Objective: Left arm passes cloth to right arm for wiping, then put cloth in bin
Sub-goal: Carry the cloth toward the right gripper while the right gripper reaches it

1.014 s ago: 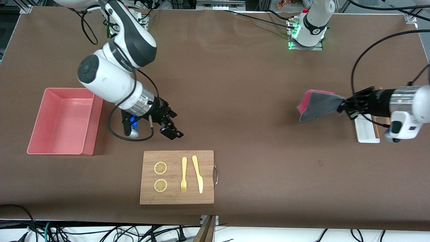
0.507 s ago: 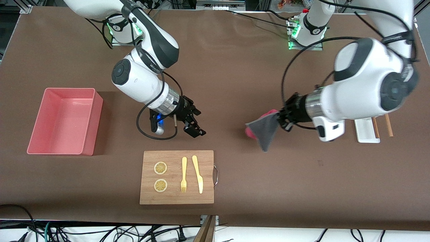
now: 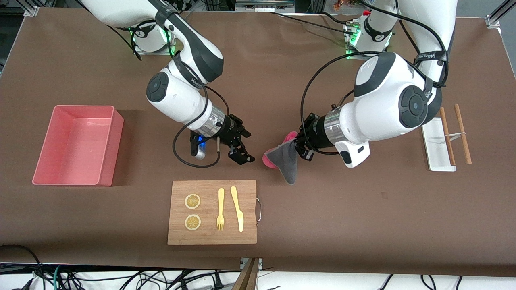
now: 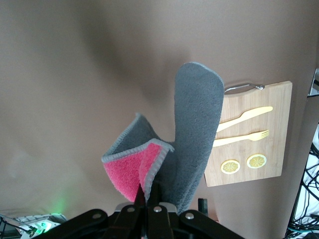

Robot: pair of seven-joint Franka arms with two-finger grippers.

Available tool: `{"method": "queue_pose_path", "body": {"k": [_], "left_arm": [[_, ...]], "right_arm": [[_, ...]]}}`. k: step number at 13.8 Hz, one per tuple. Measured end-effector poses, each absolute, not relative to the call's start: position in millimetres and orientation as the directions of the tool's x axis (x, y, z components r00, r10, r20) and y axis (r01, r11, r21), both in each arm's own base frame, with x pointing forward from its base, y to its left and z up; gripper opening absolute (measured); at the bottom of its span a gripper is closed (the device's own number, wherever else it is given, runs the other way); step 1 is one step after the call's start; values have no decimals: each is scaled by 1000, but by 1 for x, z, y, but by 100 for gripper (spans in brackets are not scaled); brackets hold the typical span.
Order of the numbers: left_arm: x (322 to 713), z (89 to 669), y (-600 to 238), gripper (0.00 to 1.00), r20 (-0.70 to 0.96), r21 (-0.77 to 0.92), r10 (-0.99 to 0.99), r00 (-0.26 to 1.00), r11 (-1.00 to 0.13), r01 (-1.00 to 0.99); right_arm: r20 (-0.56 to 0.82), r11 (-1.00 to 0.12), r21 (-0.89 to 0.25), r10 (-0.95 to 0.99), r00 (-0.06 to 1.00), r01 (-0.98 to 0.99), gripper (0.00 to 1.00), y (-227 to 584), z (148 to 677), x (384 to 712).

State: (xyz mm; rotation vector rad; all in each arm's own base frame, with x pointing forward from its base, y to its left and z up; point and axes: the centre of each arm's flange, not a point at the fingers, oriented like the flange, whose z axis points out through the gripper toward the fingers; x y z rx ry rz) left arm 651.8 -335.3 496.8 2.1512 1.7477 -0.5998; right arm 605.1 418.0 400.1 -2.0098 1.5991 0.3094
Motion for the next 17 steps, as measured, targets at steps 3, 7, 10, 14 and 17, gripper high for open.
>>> {"method": "queue_pose_path", "body": {"k": [3, 7, 10, 14, 17], "left_arm": [[644, 497, -350, 3, -511, -30, 840, 183, -230, 973], [631, 498, -373, 3, -512, -30, 833, 211, -263, 964], [627, 498, -380, 3, -512, -30, 830, 220, -273, 962], [628, 498, -378, 3, -510, -28, 832, 217, -269, 963], [630, 498, -376, 3, -509, -28, 834, 215, -265, 964]], "right_arm": [[-508, -125, -283, -821, 259, -951, 100, 423, 398, 604], [-517, -114, -294, -816, 258, -949, 100, 429, 397, 602], [-522, -117, -294, -812, 262, -949, 100, 434, 398, 599], [-522, -118, -294, -811, 263, -949, 78, 435, 398, 598], [-523, -114, -299, -810, 263, -947, 44, 435, 399, 599]]}}
